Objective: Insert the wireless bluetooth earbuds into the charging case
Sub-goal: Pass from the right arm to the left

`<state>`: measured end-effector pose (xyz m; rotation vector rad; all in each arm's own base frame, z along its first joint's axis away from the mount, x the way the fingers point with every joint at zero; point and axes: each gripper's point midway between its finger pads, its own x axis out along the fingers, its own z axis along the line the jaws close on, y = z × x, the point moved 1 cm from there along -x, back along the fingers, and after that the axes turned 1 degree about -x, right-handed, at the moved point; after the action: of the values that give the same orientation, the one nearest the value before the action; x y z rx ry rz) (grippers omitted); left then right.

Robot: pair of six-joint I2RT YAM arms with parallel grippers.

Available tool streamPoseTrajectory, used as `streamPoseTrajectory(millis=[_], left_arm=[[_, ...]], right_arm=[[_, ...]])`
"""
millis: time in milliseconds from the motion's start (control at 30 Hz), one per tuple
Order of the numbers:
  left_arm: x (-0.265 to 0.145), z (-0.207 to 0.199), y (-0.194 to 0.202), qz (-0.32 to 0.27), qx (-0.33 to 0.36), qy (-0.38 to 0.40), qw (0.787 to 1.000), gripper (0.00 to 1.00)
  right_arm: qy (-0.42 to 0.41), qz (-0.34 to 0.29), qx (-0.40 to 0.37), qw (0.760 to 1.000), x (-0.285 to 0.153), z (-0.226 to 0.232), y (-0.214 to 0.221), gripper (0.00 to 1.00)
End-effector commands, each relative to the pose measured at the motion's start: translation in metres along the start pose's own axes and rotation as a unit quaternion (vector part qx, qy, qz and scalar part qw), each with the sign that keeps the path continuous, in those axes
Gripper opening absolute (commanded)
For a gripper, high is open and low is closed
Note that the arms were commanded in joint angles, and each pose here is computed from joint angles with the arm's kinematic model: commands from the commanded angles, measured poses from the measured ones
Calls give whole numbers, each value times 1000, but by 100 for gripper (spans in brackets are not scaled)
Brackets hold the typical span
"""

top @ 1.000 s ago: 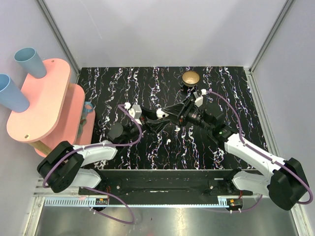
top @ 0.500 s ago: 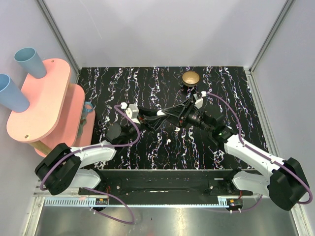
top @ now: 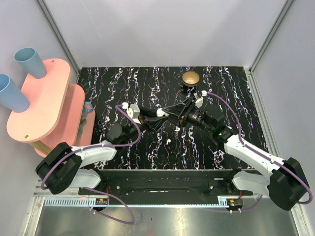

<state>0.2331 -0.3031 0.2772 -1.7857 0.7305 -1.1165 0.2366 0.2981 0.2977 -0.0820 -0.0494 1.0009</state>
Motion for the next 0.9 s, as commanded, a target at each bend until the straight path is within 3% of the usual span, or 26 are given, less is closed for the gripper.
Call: streamPoseTrajectory(millis=[0,733,867], left_arm=[[2,-36,-87,-174,64,74,980,42],[1,-40,-90,-176,64,81,979,42],[2,-40,-87,-173,61,82,980,36]], right_arm=[[-40,5,-9,999,-3,21,3,35],[-19,20,-16,999,2,9,6,34],[-24,19,-15,999,1,12,5,34]])
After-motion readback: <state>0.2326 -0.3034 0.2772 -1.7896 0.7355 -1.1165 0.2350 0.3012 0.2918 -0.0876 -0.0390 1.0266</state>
